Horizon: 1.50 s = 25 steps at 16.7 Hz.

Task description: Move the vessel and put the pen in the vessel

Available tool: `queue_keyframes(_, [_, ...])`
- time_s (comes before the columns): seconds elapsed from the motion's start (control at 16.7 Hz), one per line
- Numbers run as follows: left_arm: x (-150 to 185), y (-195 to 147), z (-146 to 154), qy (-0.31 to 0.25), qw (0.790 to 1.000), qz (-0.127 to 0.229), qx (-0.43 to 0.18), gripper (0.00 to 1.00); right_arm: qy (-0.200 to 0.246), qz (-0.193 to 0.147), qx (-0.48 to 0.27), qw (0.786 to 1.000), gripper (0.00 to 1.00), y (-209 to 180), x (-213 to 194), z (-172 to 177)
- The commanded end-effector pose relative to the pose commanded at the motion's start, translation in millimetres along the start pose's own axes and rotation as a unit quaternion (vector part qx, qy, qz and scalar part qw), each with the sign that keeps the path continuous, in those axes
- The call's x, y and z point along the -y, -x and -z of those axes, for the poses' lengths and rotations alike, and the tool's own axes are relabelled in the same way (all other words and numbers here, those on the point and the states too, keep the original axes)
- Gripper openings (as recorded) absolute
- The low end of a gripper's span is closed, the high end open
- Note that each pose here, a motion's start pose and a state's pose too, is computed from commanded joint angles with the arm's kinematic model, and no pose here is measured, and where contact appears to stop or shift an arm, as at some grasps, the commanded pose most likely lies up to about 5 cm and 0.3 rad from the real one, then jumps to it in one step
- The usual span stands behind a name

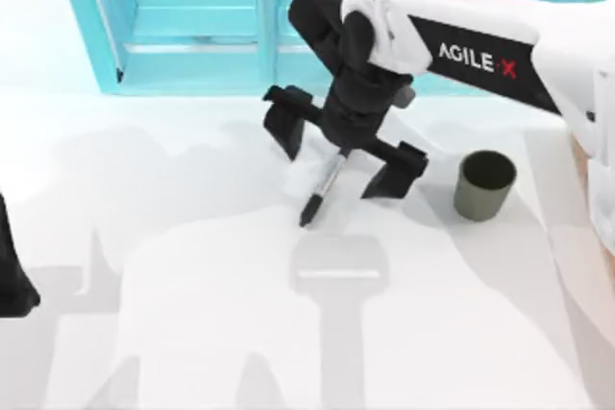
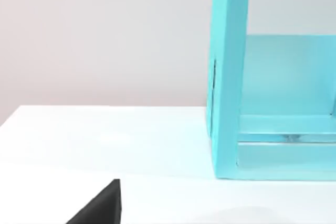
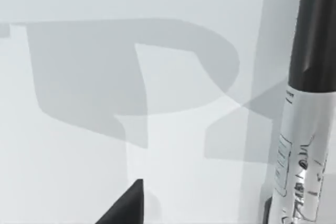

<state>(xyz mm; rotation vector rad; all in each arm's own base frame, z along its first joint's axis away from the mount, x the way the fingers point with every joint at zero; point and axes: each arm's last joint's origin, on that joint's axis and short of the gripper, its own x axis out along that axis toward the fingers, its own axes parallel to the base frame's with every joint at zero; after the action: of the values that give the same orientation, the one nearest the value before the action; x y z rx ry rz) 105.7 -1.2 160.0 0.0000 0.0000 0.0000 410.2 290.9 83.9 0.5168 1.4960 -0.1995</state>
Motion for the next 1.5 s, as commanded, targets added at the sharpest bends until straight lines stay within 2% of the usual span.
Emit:
queue_keyframes(0.48, [0.0,0.0,0.0,0.0,1.0,0.0,0.0,1.0,0.0,0.0,0.0,1.0,0.02,0.0,0.0,0.0])
queue_keyframes(0.96, [0.0,0.0,0.0,0.0,1.0,0.0,0.0,1.0,0.0,0.0,0.0,1.0,0.0,0.0,0.0,0.0])
queue_keyframes(1.02, [0.0,0.0,0.0,0.0,1.0,0.0,0.0,1.0,0.013,0.013,0.015,1.0,0.0,35.8,5.1,-0.3])
queue_keyframes(1.26, [0.0,0.0,0.0,0.0,1.0,0.0,0.0,1.0,0.012,0.025,0.009,1.0,0.0,51.7,6.4,21.8])
queue_keyframes(1.5, [0.0,0.0,0.0,0.0,1.0,0.0,0.0,1.0,0.014,0.002,0.02,1.0,0.0,114.4,13.9,56.1])
